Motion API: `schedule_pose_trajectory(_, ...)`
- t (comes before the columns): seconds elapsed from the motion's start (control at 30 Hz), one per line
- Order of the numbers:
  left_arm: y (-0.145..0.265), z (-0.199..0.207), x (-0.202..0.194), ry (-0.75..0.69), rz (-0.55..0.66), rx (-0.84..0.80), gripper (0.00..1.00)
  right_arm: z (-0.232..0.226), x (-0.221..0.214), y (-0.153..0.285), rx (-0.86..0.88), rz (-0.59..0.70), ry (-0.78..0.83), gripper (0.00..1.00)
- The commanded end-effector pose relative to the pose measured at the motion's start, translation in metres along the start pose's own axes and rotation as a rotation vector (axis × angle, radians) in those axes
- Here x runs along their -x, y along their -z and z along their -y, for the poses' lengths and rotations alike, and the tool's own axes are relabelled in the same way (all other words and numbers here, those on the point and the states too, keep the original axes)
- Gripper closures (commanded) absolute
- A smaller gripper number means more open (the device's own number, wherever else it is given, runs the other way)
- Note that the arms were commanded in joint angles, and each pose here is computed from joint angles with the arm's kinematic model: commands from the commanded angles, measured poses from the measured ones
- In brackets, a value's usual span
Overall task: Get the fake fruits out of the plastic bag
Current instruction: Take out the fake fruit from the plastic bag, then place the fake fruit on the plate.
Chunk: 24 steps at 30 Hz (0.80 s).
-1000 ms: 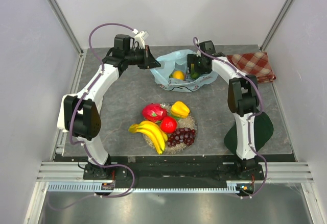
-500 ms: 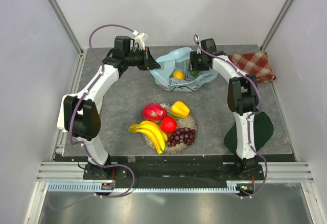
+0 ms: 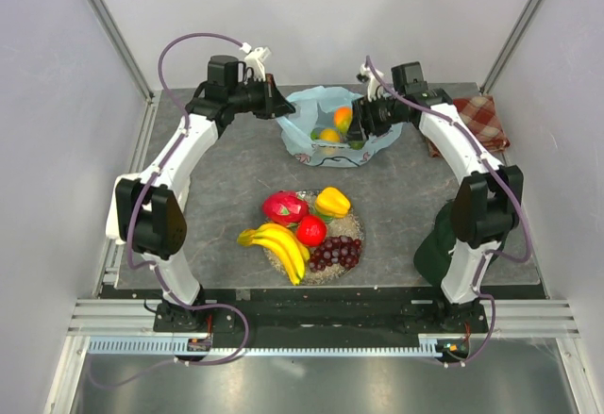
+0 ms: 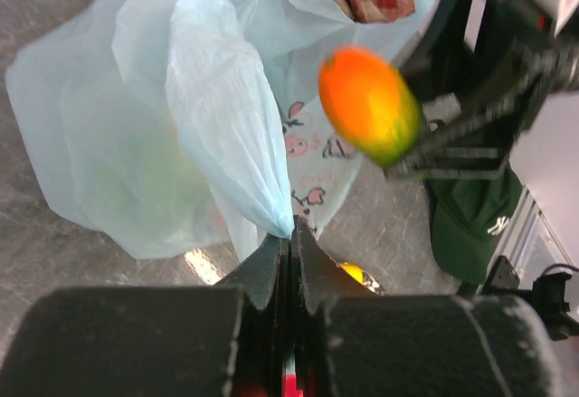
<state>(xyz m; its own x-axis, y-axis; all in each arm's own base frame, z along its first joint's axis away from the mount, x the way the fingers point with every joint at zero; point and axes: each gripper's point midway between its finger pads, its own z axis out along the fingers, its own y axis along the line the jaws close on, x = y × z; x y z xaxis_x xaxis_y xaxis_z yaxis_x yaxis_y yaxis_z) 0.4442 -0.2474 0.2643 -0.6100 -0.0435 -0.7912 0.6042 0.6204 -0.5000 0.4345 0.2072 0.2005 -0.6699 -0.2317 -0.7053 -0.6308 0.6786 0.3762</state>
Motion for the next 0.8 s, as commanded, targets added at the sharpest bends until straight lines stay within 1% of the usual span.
schedule_pose_trajectory(0.0,-0.003,0.003,0.025,-0.067,0.055,0.008,0.98,-0.043,-0.034,0.023,0.177,-0.059,0.147,0.85)
schedule_pose_trajectory(0.07,-0.001,0.007,0.031,-0.071,0.067,0.0,0.98,-0.061,-0.057,0.032,0.235,-0.122,0.179,0.85)
schedule_pose_trajectory(0.1,-0.001,0.009,0.032,-0.071,0.067,-0.005,0.98,-0.068,-0.063,0.039,0.255,-0.127,0.295,0.84)
schedule_pose_trajectory(0.13,0.001,0.011,0.034,-0.076,0.073,-0.01,0.98,-0.077,-0.087,0.042,0.283,-0.191,0.306,0.84)
schedule_pose_trajectory(0.17,0.002,0.012,0.034,-0.077,0.072,-0.009,0.98,-0.078,-0.099,0.045,0.283,-0.222,0.358,0.82)
schedule_pose_trajectory(0.2,0.003,0.012,0.034,-0.079,0.073,-0.008,0.98,-0.081,-0.105,0.052,0.29,-0.222,0.454,0.82)
schedule_pose_trajectory(0.23,0.005,0.014,0.035,-0.082,0.076,-0.01,0.98,-0.083,-0.13,0.05,0.31,-0.276,0.474,0.82)
schedule_pose_trajectory(0.3,0.006,0.016,0.033,-0.086,0.075,-0.011,0.98,-0.079,-0.149,0.053,0.285,-0.323,0.548,0.82)
schedule_pose_trajectory(0.33,0.008,0.015,0.035,-0.088,0.08,-0.007,0.98,-0.077,-0.165,0.051,0.296,-0.36,0.588,0.82)
schedule_pose_trajectory(0.43,0.014,0.025,0.037,-0.103,0.088,-0.024,0.98,-0.071,-0.184,0.052,0.294,-0.419,0.636,0.82)
schedule_pose_trajectory(0.53,0.015,0.021,0.035,-0.111,0.084,-0.004,0.98,-0.066,-0.203,0.055,0.307,-0.478,0.716,0.82)
schedule_pose_trajectory(0.57,0.016,0.019,0.034,-0.115,0.085,0.004,0.98,-0.063,-0.206,0.054,0.313,-0.484,0.768,0.82)
schedule_pose_trajectory(0.63,0.018,0.018,0.034,-0.137,0.088,0.016,0.98,-0.06,-0.208,0.052,0.31,-0.497,0.81,0.82)
schedule_pose_trajectory(0.77,0.019,0.016,0.025,-0.137,0.065,0.022,0.98,-0.051,-0.211,0.043,0.317,-0.529,0.883,0.82)
